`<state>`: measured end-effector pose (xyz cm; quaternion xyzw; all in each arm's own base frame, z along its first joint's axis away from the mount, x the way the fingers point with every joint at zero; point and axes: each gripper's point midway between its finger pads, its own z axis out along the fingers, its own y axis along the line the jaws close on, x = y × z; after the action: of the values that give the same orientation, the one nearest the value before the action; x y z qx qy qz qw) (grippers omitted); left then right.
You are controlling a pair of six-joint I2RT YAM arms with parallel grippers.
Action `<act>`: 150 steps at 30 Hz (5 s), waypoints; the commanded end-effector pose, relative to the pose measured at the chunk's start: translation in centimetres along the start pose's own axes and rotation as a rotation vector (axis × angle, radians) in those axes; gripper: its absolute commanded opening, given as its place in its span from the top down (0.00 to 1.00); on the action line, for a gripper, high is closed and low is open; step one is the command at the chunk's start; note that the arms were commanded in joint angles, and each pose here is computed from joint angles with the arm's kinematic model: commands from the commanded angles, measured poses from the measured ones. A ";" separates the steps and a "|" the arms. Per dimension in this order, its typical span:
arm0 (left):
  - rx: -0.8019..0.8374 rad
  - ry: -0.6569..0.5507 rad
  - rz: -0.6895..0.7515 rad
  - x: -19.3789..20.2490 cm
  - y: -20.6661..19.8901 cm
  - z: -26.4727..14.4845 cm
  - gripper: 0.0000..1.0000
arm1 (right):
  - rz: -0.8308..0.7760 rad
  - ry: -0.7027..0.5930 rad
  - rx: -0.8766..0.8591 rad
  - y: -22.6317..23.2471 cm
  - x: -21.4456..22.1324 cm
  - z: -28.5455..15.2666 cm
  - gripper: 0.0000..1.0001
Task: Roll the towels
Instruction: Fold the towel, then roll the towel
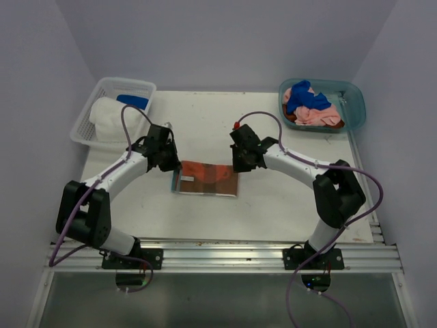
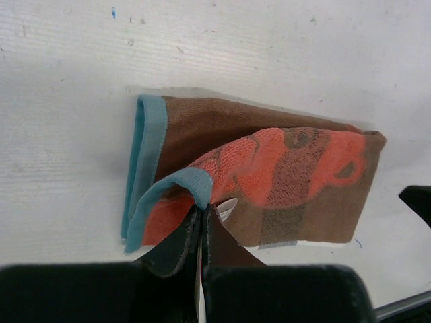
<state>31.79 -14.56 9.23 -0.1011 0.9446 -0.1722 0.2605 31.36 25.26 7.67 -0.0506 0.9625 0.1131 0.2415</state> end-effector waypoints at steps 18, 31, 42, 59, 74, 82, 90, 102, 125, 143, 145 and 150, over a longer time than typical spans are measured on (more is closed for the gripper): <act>-0.164 -0.086 -0.022 -2.1 2.0 -2.6 0.53 | -0.039 0.021 -0.010 1.4 -2.0 4.2 1.00; -0.047 0.098 0.069 5.7 -1.8 2.1 0.61 | 0.013 0.090 0.045 -2.7 4.3 4.8 1.00; -0.077 0.101 0.128 2.3 -4.0 7.1 0.63 | 0.136 0.058 -0.044 2.2 14.7 0.1 1.00; 0.091 -0.024 0.207 0.2 -7.4 -2.6 0.63 | -0.069 -0.156 -0.084 4.8 10.5 -5.5 0.97; 0.266 0.193 0.123 12.5 -6.9 -2.6 0.66 | -0.152 0.014 -0.005 5.2 13.4 0.9 0.98; 0.284 0.294 0.144 16.7 -7.6 -1.9 0.66 | -0.087 -0.048 -0.060 5.1 12.7 -0.9 1.00; 0.198 0.351 0.165 18.8 -5.6 0.6 0.68 | -0.078 -0.041 -0.055 4.0 13.9 -2.5 0.98; 0.013 0.242 0.273 14.0 -4.6 2.7 0.69 | -0.094 -0.047 0.029 3.8 13.3 -0.5 0.99; 0.210 0.263 0.206 16.3 -4.1 -0.6 0.49 | 0.006 -0.004 -0.150 4.3 15.2 -3.6 0.67; 0.174 0.346 0.200 18.7 -2.3 0.4 0.49 | -0.012 0.030 -0.177 5.2 16.5 -2.6 0.59; 0.170 0.352 0.191 19.1 -2.0 0.4 0.53 | -0.009 0.032 -0.151 4.7 16.7 -2.2 0.60; 0.169 0.353 0.180 19.3 -1.8 0.1 0.55 | -0.013 0.027 -0.120 4.1 16.9 -1.5 0.66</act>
<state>16.87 -22.44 1.98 0.0450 0.9573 -0.2551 0.1283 14.74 28.13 1.83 -0.0786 0.9581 0.1740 0.2136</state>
